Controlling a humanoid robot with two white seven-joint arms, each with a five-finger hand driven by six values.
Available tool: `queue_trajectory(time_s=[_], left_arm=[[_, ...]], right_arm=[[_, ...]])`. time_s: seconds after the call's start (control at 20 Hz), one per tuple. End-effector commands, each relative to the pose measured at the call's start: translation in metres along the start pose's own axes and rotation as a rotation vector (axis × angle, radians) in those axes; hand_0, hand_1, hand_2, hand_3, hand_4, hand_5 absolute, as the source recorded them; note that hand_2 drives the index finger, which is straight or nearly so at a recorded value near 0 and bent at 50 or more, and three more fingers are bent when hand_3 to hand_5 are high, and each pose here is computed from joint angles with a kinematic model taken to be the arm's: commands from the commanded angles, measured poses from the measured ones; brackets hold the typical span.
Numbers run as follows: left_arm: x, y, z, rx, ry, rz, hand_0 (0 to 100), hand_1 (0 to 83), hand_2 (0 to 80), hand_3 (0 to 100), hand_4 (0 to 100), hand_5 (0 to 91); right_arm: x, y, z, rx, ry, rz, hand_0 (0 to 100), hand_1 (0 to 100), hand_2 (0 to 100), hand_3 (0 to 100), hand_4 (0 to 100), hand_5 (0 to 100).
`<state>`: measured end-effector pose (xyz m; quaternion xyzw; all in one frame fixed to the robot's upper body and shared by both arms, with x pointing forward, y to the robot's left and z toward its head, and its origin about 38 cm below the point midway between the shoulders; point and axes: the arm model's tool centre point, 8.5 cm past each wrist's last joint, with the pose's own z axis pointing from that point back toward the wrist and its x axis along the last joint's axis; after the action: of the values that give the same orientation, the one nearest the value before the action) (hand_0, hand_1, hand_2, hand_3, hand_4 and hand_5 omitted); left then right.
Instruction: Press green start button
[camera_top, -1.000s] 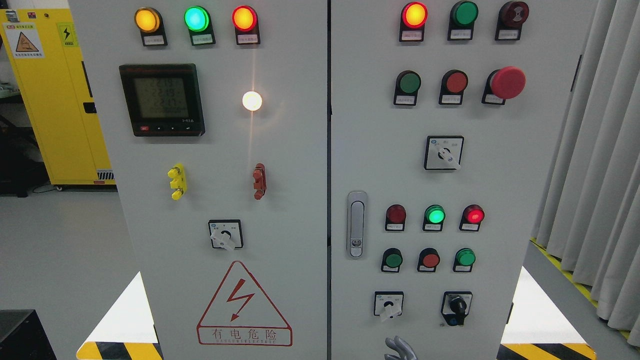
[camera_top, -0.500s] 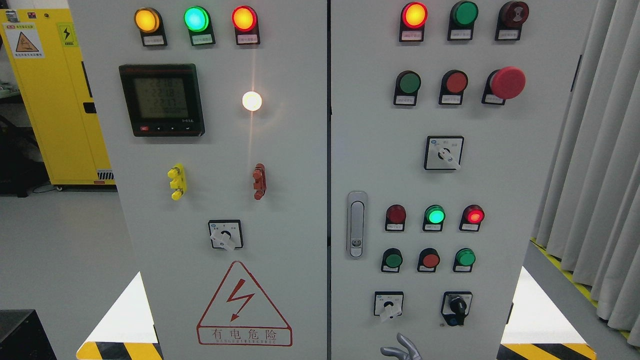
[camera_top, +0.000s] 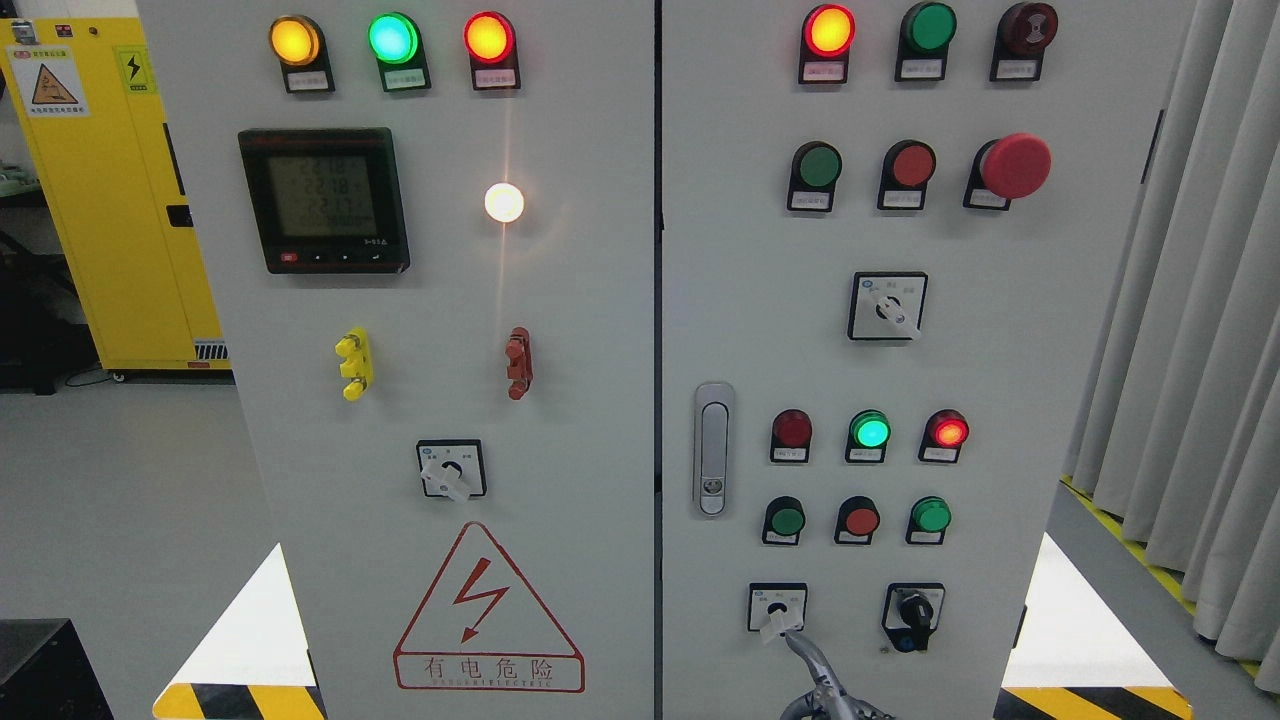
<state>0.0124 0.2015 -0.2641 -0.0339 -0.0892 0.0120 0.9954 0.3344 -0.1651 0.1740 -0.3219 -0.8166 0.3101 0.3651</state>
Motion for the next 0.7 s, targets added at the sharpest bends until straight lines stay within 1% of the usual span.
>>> queue_trajectory(time_s=[0.0, 0.15, 0.3, 0.55, 0.65], left_arm=[[0.0, 0.0, 0.0, 0.0, 0.0, 0.0, 12, 55.6, 0.0, 0, 0, 0.0], [-0.001, 0.0, 0.0, 0.0, 0.002, 0.0, 12, 55.6, 0.0, 0, 0, 0.0], [-0.001, 0.0, 0.0, 0.0, 0.002, 0.0, 12, 55.6, 0.0, 0, 0, 0.0], [0.0, 0.0, 0.0, 0.0, 0.002, 0.0, 12, 55.6, 0.0, 0, 0, 0.0], [0.0, 0.0, 0.0, 0.0, 0.002, 0.0, 12, 55.6, 0.0, 0, 0, 0.0]], right_arm=[[-0.02, -0.019, -0.033, -0.013, 0.0, 0.196, 66, 98, 1, 90, 97, 100], [-0.024, -0.016, -0.044, 0.005, 0.0, 0.201, 70, 99, 1, 90, 97, 100], [-0.029, -0.014, -0.054, 0.008, -0.001, 0.205, 74, 99, 1, 90, 97, 100], [-0.031, -0.014, -0.062, 0.019, -0.004, 0.209, 77, 99, 1, 89, 97, 100], [-0.032, -0.012, -0.062, 0.037, -0.004, 0.208, 77, 99, 1, 89, 97, 100]])
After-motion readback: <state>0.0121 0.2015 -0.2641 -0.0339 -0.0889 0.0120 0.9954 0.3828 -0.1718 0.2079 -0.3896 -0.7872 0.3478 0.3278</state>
